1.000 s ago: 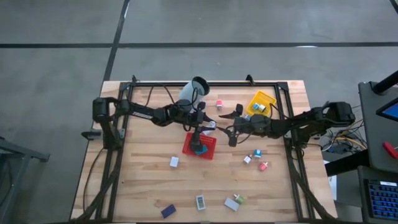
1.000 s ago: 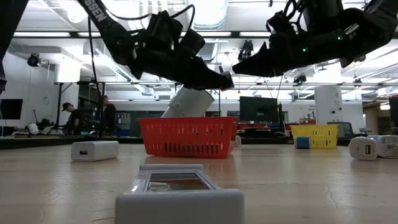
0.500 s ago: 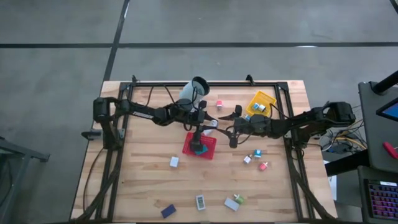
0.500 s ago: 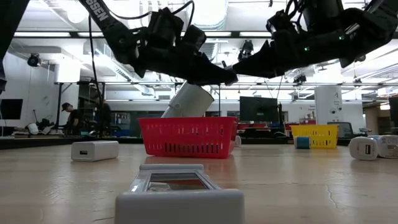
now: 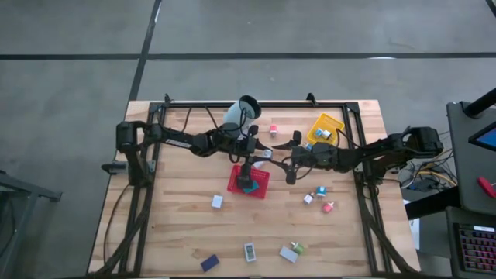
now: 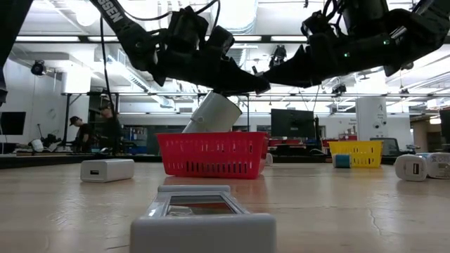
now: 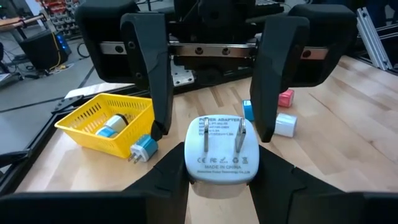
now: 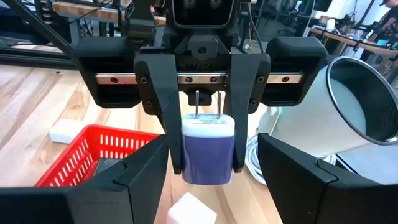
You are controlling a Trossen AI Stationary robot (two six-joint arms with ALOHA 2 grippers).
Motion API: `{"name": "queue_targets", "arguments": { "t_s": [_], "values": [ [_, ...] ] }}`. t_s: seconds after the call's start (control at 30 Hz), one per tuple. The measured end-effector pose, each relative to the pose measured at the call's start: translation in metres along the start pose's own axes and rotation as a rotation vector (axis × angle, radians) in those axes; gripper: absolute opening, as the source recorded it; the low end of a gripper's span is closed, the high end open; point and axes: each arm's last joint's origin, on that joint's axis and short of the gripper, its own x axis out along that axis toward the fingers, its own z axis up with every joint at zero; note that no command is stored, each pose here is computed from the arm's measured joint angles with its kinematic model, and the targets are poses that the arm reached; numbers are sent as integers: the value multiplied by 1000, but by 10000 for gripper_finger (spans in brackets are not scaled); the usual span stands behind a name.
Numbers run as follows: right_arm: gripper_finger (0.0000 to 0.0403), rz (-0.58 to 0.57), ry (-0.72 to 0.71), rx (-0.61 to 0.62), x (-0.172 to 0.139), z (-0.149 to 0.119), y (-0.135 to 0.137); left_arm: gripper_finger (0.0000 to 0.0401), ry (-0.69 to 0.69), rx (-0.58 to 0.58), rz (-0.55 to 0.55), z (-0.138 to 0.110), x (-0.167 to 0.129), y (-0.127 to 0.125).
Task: Pick & Place Office items
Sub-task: Put the violet charger adapter into the yellow basket
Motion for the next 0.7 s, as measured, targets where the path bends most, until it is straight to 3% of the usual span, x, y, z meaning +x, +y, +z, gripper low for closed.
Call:
{"name": "queue_targets", "arguments": {
  "t_s": [0.7],
  "values": [
    [223, 10, -11, -7, 2, 5, 0, 128, -16, 17, -4, 3, 2, -4]
  ]
}}
